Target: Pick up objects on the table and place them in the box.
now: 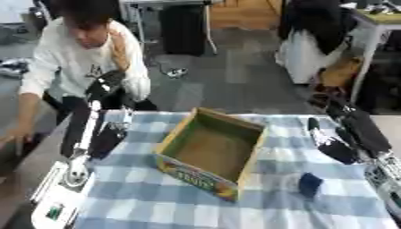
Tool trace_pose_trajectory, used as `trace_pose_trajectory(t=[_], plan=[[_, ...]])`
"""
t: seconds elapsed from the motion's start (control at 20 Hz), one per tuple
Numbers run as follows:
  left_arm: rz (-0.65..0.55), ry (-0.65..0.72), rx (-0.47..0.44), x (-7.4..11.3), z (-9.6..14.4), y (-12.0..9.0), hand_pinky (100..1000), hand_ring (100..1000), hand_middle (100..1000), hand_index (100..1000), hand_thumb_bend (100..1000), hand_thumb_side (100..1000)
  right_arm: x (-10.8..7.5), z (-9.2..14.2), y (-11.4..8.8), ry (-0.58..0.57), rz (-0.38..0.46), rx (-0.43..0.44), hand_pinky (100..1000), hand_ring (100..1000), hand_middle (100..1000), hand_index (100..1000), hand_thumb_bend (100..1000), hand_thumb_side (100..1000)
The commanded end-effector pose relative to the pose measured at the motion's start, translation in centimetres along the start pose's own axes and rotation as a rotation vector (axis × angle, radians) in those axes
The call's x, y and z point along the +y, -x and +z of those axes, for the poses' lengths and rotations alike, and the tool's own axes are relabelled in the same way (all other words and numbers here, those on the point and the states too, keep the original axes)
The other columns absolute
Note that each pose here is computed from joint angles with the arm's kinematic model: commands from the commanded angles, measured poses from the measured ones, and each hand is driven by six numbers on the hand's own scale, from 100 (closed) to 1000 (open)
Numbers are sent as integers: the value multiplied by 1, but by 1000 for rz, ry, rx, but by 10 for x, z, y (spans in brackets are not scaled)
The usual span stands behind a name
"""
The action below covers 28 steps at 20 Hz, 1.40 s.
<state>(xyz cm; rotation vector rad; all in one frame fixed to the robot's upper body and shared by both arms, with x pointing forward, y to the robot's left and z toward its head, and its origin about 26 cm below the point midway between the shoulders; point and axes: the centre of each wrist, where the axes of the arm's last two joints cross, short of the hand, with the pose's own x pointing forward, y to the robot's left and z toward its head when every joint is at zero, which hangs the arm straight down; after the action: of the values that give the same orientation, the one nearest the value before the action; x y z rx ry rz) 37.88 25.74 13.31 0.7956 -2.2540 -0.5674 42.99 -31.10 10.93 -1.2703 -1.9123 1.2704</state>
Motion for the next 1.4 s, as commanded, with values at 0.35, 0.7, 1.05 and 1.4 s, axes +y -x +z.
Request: trace_pose_trajectory(t=[0.35,0.7,1.05,1.4], plan=[[2,-25,-33,9,-13,-5,919,816,881,910,174,936,16,-6,16,-104,85,4,766,802,872,892,119,1000],[13,-29,-42,8,-16,-8,915,812,878,912,163,941,28,-4,19,-166,108,2,801,824,896,912,141,1000],[13,-25,-46,8,-18,-10,914,812,874,908,152,949,32,-3,21,-229,139,-16,836,842,907,922,323,1000],[10,-21,-44,8,-18,-9,914,811,870,906,148,949,34,1,25,-289,146,-48,864,851,906,921,471,1000]])
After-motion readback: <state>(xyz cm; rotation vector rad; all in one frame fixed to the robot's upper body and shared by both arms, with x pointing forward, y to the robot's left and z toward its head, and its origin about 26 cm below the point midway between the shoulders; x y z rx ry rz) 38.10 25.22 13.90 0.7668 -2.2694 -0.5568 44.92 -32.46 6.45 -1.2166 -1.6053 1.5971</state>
